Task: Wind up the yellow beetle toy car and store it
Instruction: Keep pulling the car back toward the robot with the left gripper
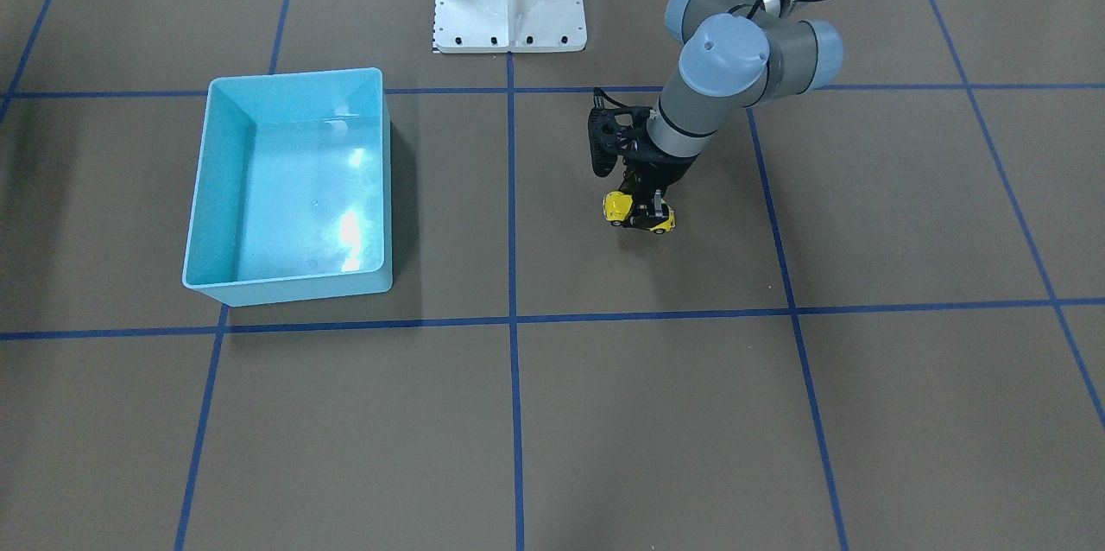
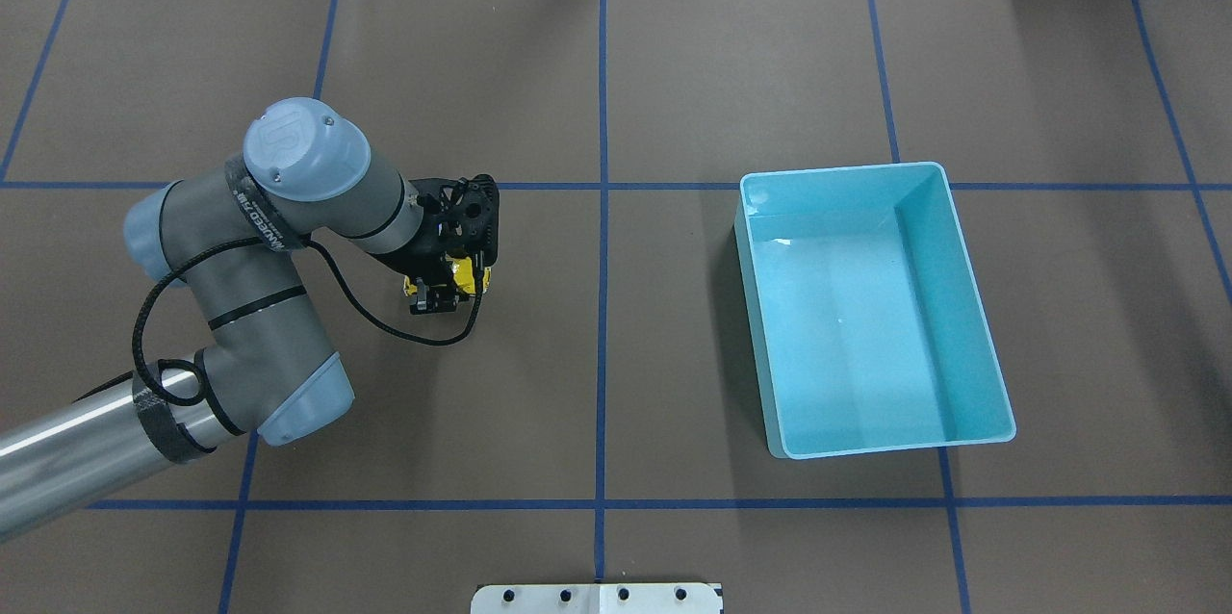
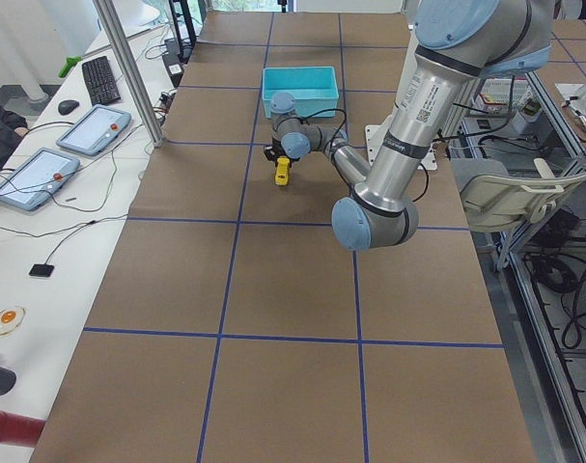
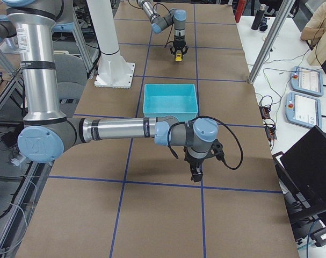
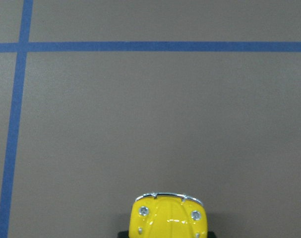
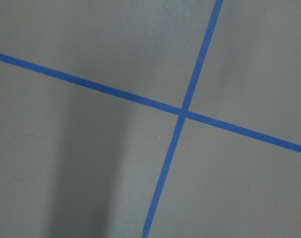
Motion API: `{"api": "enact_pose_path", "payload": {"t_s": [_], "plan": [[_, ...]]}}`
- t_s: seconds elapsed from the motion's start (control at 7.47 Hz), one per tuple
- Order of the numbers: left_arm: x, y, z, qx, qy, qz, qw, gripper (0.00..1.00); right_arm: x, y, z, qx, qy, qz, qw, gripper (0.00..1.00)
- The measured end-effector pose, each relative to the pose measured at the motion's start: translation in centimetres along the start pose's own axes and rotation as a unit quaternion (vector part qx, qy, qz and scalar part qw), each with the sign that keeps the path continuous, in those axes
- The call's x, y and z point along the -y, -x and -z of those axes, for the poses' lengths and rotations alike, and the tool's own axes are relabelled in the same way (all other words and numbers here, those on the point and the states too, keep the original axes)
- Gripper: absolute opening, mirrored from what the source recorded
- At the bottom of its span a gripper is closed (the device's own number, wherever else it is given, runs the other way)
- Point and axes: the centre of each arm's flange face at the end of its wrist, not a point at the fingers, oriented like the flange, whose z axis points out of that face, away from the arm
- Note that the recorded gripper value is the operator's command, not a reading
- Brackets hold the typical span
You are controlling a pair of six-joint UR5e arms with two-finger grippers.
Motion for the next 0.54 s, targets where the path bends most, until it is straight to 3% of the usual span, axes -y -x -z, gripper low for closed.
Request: {"api": "enact_pose_path", "payload": {"t_s": [0.54], "plan": [[-0.82, 0.16, -0.77, -0.001, 0.003, 0.007, 1.0000, 0.00, -0.03, -0.08, -0.09, 0.000, 0.001, -0.001, 1.0000, 1.00]]}}
